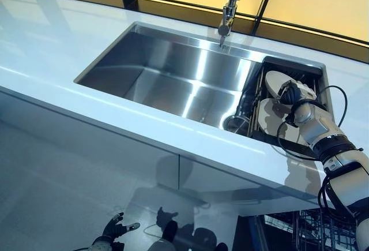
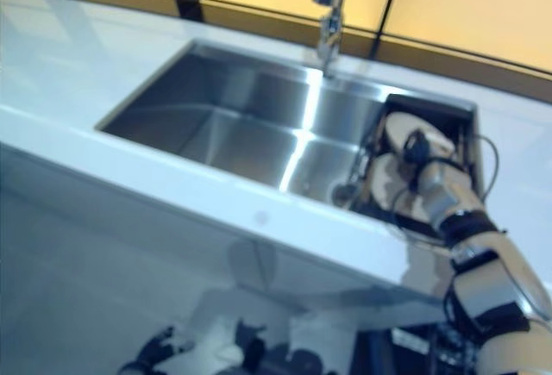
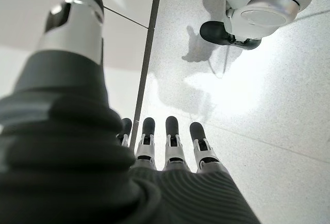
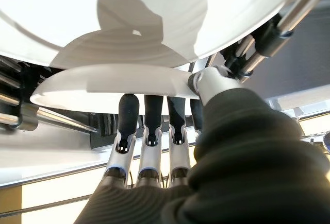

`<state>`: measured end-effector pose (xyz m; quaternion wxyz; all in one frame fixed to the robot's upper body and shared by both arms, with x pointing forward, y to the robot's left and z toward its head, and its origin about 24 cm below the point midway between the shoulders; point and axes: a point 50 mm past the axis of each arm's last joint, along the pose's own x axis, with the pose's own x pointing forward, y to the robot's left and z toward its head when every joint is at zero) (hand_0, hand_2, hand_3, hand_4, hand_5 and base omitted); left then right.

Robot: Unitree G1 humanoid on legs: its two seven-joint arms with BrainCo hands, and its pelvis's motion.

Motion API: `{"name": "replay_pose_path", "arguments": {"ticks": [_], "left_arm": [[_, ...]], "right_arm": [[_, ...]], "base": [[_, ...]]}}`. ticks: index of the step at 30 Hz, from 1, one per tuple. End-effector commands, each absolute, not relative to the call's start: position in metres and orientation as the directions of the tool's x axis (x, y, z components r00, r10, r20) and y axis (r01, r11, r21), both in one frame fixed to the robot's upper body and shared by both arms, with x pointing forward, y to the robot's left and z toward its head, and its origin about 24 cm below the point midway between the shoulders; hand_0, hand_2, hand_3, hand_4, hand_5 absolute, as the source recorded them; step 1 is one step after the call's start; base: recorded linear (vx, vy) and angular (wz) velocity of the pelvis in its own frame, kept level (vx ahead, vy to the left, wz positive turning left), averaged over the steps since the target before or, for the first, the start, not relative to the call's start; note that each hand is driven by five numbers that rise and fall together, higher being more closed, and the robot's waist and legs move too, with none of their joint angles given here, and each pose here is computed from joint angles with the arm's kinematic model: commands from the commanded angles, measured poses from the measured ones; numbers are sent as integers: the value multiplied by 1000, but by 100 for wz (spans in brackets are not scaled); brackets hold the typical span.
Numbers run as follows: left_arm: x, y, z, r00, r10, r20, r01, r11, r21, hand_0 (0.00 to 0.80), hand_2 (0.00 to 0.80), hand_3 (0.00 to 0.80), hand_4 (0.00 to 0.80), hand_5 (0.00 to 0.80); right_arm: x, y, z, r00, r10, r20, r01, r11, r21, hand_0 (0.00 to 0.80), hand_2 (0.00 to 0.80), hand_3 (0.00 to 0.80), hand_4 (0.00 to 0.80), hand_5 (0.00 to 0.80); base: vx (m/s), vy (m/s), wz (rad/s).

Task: Take plates into dishwasher

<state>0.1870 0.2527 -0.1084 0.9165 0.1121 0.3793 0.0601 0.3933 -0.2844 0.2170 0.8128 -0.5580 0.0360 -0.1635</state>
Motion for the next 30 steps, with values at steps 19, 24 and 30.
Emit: {"name": "replay_pose_path", "arguments": {"ticks": [19, 24, 30], "left_arm": [[204, 259, -94, 764, 192, -616, -9, 958, 288, 0, 0, 0, 0, 0], [205, 259, -94, 764, 190, -617, -8, 959, 285, 0, 0, 0, 0, 0], [206, 258, -93, 769, 184, -612, -6, 960, 281, 0, 0, 0, 0, 0]], "right_arm": [[391, -288, 251, 924, -296, 243, 303, 178, -936, 0, 0, 0, 0, 0], [392, -289, 252, 925, -297, 238, 298, 176, -938, 0, 0, 0, 0, 0], [392, -292, 249, 921, -319, 221, 290, 185, -939, 0, 0, 0, 0, 0]], "base": [[-15, -3, 0], [0, 0, 0], [0, 0, 0]]}}
